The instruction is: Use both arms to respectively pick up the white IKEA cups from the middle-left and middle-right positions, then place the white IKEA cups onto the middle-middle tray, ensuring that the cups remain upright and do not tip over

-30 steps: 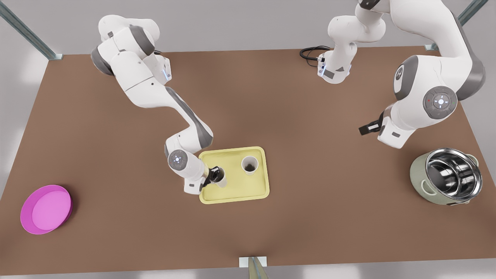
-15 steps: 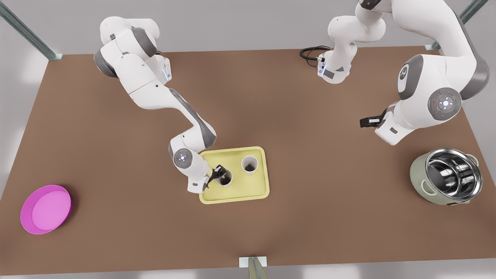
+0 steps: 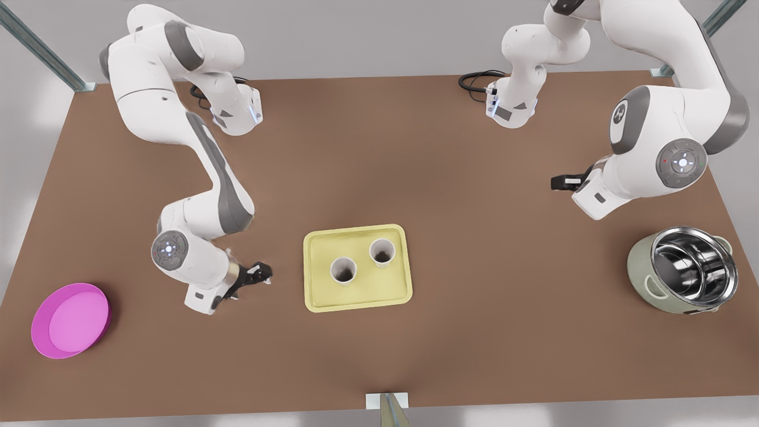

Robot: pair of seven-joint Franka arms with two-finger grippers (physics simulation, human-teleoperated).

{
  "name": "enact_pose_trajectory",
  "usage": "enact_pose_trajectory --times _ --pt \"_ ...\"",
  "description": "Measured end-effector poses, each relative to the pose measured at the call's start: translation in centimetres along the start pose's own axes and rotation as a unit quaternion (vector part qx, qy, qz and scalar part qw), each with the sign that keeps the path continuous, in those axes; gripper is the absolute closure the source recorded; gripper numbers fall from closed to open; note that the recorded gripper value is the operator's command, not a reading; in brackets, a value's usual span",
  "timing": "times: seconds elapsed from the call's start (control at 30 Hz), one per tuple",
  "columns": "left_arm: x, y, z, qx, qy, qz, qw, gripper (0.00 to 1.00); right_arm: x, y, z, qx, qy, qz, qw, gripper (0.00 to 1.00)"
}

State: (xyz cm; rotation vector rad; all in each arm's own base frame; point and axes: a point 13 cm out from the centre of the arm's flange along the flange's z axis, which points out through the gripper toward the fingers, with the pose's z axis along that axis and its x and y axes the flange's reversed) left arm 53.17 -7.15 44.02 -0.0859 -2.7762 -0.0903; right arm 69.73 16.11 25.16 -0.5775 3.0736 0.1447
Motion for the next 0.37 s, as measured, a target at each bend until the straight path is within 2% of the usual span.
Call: enact_pose_trajectory --times 0.03,0.13,0.2,0.27,0.37 --pt "0.0 0.0 0.0 0.0 0.0 0.002 1.0 0.0 1.2 -3.3 -1.4 0.022 0.018 0.02 0.999 0.0" --pt "0.1 0.0 0.0 0.0 0.002 0.008 1.0 0.0 2.6 -7.8 -12.5 0.077 0.008 0.055 0.995 0.0" --pt "0.1 -0.1 0.1 0.0 0.002 0.012 1.0 0.0 7.1 -7.9 -20.8 0.102 0.001 0.078 0.992 0.0" --pt "0.1 -0.2 0.1 -0.001 0.003 0.016 1.0 0.0 11.4 -6.6 -24.0 0.104 0.017 0.091 0.99 0.0" --pt "0.2 -0.2 0.1 -0.001 0.004 0.02 1.0 0.0 14.4 -6.6 -24.5 0.092 0.045 0.113 0.988 0.0"
